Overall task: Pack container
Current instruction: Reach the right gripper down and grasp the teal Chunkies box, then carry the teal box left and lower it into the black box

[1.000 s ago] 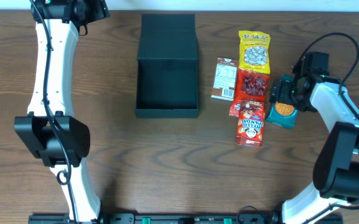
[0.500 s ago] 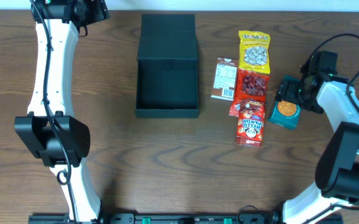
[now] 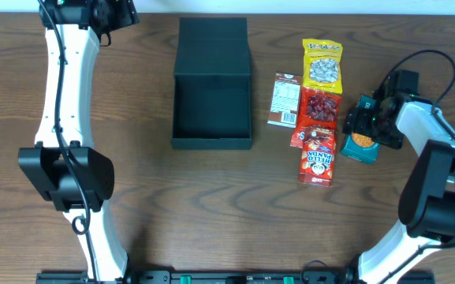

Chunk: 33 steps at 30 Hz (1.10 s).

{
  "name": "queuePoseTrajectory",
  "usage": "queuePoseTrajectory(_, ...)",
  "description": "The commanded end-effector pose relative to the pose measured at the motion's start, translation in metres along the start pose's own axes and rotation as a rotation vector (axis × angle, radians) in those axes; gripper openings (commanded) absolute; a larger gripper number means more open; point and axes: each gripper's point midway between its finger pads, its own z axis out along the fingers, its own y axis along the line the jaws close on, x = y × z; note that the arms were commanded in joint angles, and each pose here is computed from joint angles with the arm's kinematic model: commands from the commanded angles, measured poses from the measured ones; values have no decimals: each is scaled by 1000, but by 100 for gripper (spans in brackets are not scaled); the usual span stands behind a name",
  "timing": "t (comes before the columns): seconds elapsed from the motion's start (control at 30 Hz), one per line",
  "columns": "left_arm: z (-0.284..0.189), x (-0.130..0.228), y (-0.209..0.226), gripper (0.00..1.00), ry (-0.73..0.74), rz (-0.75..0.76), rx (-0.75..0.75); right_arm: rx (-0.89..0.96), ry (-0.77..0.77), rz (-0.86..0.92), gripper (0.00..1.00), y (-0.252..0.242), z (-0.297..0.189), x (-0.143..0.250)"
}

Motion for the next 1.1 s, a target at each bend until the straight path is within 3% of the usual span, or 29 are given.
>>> queuePoseTrajectory(0.0,9,5,4,80,16,8,-17,-14,-16,9,93,1,-3,-7)
queuePoseTrajectory(0.1,9,4,5,80,14,11,-23,-32,-19,9,84,5,-3,-7)
queuePoseTrajectory(0.3,8,2,13,80,2,11,-66,-79,-23,11,77,14,-4,-9)
queuePoseTrajectory(0.63,8,2,13,80,2,11,-66,-176,-76,-3,73,35,-20,-33)
queuePoseTrajectory(0.93,8,2,13,80,3,11,-67,-249,-178,-108,71,90,-78,-78)
queuePoseTrajectory(1.07,8,1,18,81,-1,9,-91,-292,-212,-214,70,144,-110,-82)
